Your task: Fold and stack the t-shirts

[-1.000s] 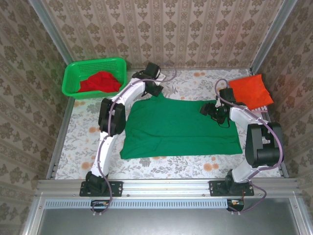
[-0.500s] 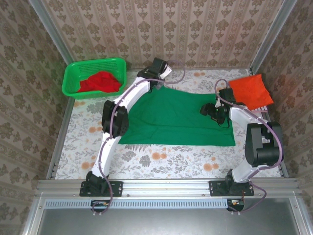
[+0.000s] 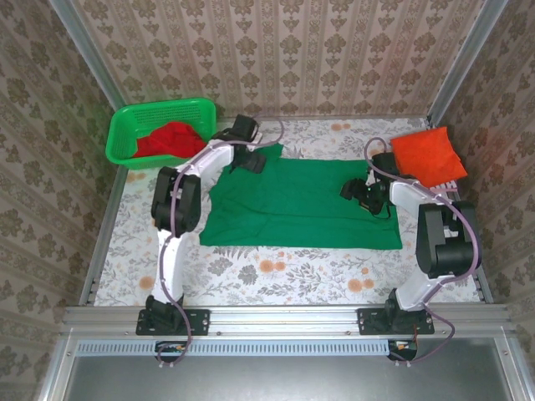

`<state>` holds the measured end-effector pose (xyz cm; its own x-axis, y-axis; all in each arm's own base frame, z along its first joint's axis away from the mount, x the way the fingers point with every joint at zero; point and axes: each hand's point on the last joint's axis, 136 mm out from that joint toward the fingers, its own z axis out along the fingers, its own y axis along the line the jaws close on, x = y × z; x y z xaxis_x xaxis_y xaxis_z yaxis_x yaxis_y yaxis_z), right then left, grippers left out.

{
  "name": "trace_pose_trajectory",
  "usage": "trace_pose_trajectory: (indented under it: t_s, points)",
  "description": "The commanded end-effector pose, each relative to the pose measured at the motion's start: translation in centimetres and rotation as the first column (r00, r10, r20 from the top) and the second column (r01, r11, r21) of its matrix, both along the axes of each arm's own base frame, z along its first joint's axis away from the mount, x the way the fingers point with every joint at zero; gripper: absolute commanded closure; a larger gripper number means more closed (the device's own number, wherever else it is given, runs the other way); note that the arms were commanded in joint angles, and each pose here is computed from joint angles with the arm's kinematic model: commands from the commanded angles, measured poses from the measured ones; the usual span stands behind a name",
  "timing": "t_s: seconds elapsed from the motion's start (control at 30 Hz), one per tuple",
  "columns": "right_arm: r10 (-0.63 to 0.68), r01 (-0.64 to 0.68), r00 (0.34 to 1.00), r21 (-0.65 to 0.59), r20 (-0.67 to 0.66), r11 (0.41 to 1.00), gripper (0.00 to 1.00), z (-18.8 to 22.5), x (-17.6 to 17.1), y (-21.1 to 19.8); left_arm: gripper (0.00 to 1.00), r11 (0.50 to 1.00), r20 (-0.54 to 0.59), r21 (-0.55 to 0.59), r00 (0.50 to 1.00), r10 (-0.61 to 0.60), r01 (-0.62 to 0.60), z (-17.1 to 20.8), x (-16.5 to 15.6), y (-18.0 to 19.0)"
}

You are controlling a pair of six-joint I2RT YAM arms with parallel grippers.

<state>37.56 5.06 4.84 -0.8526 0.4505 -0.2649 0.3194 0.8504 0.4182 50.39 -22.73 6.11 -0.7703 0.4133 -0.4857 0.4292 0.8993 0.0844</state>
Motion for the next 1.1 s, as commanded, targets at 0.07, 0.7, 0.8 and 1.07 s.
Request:
trace_pose_trajectory:
  t_s: [0.07,0.7,0.8,1.07]
  points:
    - [0.034,-0.035,0.999,0.013,0.03,0.999,0.25,1.1,1.5,1.1,0.33,0.969,-0.091,-0.198,0.988,0.128,-0.144,-0.6,-1.5,1.0]
    - [-0.096,0.078,0.98,-0.107,-0.172,0.991,0.25,-2.8,-4.6,-3.6,0.32,0.94,-0.246,-0.301,0.965,0.088,-0.162,-1.0,-12.6,-2.3]
    - [-0.146,0.128,0.971,-0.103,-0.191,0.986,0.25,-3.2,-5.4,-5.1,0.28,0.936,-0.202,-0.319,0.976,0.086,-0.149,0.8,-11.9,-2.4]
    - [-0.227,0.214,0.95,-0.083,-0.215,0.973,0.25,-4.0,-5.4,-8.2,0.17,0.942,-0.085,-0.298,0.988,0.132,-0.151,4.2,-5.6,0.7]
